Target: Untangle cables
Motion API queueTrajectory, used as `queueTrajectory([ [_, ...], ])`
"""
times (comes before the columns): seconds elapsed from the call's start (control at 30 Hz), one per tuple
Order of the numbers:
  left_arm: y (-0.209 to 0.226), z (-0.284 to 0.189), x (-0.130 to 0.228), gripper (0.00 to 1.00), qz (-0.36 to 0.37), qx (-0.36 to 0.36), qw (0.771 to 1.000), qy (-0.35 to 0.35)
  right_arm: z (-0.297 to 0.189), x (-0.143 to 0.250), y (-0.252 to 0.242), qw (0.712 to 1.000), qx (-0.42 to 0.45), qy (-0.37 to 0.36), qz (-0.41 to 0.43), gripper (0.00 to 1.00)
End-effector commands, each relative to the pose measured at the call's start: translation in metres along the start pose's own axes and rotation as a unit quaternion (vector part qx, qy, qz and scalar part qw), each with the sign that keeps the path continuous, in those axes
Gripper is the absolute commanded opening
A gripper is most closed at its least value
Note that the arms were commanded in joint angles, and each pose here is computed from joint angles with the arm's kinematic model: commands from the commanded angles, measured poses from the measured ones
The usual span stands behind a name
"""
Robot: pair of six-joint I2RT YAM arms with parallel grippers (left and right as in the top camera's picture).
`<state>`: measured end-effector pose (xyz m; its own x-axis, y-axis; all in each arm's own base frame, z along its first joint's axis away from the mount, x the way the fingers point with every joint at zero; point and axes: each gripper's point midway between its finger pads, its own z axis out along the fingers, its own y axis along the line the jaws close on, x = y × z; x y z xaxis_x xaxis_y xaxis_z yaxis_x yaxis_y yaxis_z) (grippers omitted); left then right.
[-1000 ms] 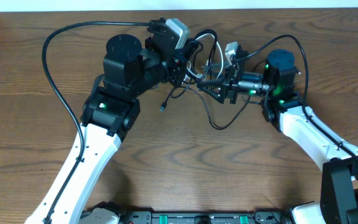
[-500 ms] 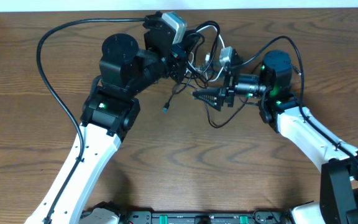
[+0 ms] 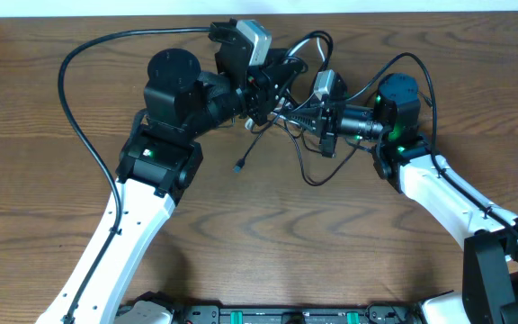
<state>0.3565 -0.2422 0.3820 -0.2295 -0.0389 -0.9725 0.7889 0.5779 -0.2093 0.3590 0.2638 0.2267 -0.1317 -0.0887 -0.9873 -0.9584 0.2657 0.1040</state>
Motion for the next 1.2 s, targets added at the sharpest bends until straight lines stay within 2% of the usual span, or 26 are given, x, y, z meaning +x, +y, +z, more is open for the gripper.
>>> queueTrajectory([
  [0.0,0.019,-0.003,0.000,0.48,-0.007,-0.060,0.998,0.003,-0.004,-0.005,-0.005,1.000,0.008,-0.006,0.028,0.01],
  [0.1,0.041,-0.007,0.008,0.61,-0.018,-0.122,0.992,0.016,-0.012,-0.007,-0.014,0.998,0.021,-0.012,0.054,0.01],
  [0.17,0.056,-0.012,0.016,0.64,-0.024,-0.167,0.985,0.027,-0.020,-0.010,-0.023,0.997,0.033,-0.019,0.071,0.01],
  [0.27,0.066,-0.016,0.023,0.70,-0.029,-0.198,0.979,0.040,-0.028,-0.012,-0.031,0.996,0.045,-0.024,0.080,0.01],
  [0.37,0.072,-0.020,0.031,0.71,-0.034,-0.218,0.974,0.055,-0.035,-0.011,-0.039,0.994,0.056,-0.027,0.094,0.01],
  [0.77,0.071,-0.030,0.075,0.71,-0.062,-0.226,0.962,0.142,-0.037,-0.018,-0.041,0.993,0.058,-0.038,0.093,0.01],
  [1.0,0.058,-0.023,0.073,0.71,0.003,-0.172,0.973,0.151,-0.037,-0.024,-0.040,0.994,0.056,-0.047,0.078,0.01],
  [1.17,0.058,-0.022,0.070,0.71,0.041,-0.166,0.973,0.152,-0.036,-0.024,-0.035,0.995,0.042,-0.046,0.078,0.01],
])
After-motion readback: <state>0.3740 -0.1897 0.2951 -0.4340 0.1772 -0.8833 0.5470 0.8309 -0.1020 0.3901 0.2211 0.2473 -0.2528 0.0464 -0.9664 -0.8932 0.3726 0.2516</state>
